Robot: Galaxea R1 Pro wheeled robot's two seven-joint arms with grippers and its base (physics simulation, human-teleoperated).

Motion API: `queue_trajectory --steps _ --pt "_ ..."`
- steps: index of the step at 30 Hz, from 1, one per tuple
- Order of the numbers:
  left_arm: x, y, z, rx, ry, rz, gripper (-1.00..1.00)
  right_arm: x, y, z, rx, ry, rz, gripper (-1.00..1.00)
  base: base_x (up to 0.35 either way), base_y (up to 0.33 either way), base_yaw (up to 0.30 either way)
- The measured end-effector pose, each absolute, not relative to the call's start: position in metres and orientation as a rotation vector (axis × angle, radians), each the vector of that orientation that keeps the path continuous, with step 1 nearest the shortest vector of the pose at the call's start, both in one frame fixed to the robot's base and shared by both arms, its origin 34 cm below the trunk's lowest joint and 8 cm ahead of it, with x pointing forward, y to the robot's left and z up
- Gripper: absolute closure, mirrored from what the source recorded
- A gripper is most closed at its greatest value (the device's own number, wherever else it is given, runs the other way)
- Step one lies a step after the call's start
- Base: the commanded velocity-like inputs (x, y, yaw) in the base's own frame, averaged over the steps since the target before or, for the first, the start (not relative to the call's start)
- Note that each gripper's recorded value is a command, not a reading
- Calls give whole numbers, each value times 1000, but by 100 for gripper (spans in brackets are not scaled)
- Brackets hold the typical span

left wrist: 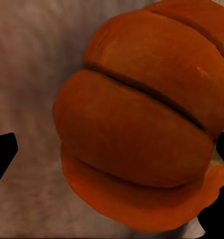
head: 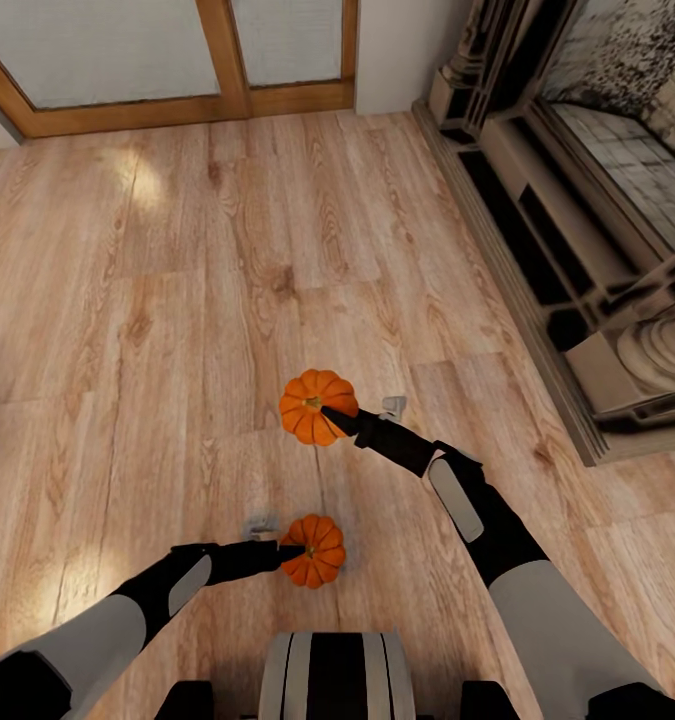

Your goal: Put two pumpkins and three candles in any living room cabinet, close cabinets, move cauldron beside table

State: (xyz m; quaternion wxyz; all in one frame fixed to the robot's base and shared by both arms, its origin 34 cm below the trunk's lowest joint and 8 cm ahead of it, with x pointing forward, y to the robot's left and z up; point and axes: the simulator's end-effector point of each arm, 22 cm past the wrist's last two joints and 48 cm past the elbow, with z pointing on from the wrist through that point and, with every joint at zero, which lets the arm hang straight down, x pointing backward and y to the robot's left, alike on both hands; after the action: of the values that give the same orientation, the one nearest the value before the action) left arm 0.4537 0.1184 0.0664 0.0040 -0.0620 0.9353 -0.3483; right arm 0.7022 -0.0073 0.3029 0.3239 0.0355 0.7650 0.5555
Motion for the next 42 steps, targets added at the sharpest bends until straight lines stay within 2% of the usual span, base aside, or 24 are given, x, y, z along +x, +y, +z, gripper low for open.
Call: queue_trajectory --steps 28,29,42 --pt "457 119 77 -103 2928 -1077 -100 708 -6 324 68 1978 1452 100 0 0 -183" --pt "457 120 77 -95 2929 -1072 100 708 -6 325 67 1977 1452 100 0 0 -206" --pt "466 119 85 -64 2886 -1118 100 709 -6 328 64 1973 1450 100 0 0 -47"
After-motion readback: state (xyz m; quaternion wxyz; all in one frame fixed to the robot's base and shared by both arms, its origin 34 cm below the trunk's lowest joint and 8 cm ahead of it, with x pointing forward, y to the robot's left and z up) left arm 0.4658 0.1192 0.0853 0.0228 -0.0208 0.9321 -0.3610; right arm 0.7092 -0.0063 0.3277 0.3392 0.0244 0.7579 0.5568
